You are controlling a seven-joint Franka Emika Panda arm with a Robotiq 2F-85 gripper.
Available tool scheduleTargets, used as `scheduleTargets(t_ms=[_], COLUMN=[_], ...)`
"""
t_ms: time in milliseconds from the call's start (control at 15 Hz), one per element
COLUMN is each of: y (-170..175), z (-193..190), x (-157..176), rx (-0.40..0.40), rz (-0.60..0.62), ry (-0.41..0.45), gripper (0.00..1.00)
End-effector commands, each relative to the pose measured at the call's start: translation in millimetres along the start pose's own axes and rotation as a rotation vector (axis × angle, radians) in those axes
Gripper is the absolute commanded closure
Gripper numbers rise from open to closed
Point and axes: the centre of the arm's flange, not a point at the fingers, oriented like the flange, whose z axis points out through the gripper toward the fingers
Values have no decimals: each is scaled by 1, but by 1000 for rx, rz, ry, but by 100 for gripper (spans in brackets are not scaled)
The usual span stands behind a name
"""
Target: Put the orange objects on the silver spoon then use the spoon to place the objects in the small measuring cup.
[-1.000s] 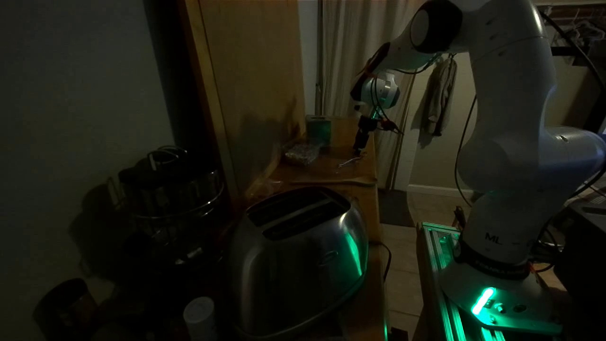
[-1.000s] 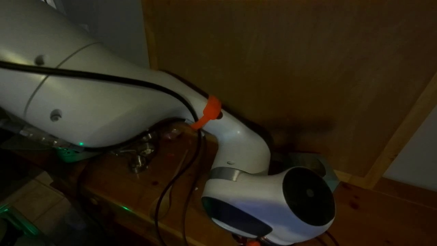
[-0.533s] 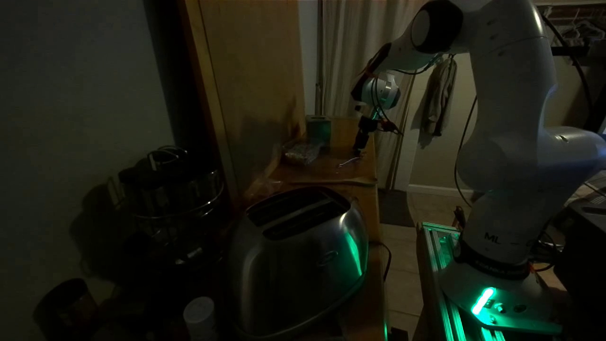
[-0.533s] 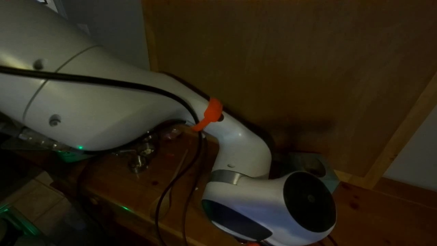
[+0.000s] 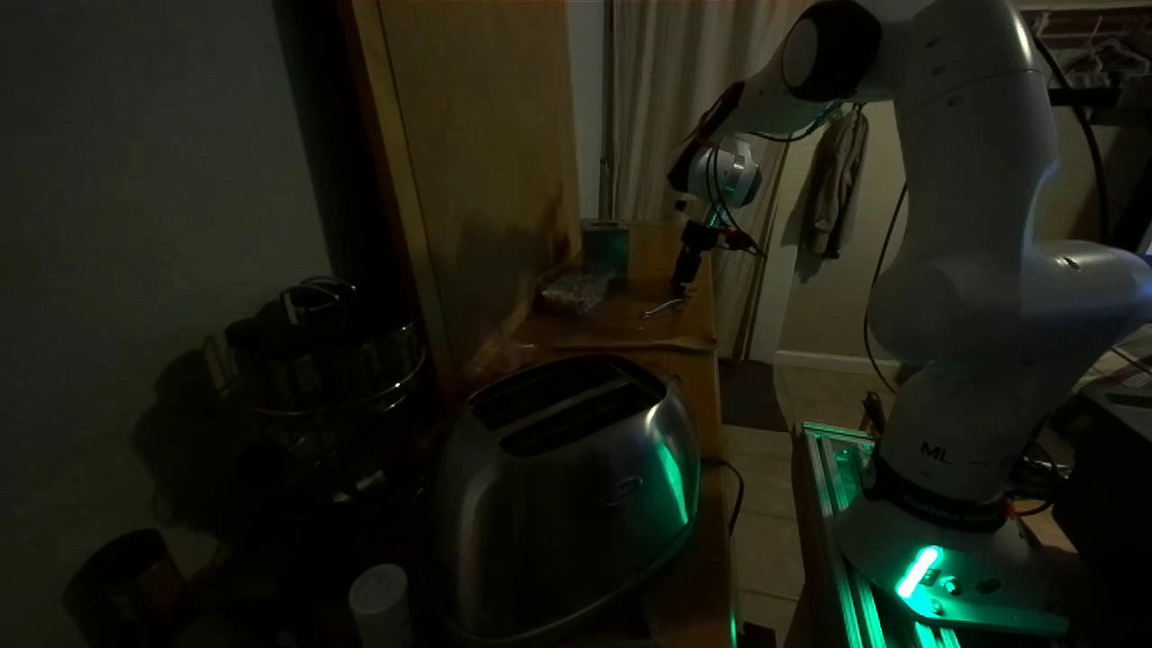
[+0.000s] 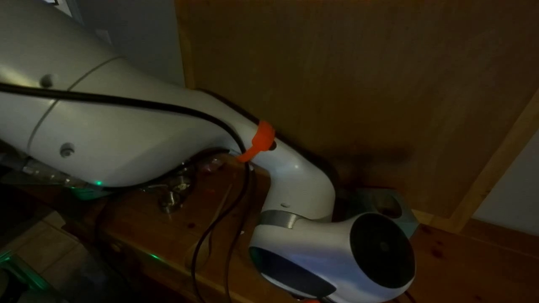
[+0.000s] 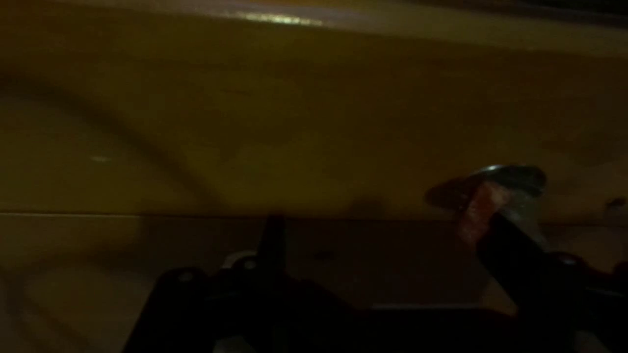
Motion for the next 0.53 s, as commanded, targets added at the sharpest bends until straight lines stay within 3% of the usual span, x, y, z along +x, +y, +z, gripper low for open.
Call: scheduleTargets(t_ms=[0,267,467], y=[8,6,5], z=[3,-3,-3], x=[-3,-3,-6], rx=[6,-40,-23], rz=[40,70,26], ry=[6,17,16], gripper=[0,0,0])
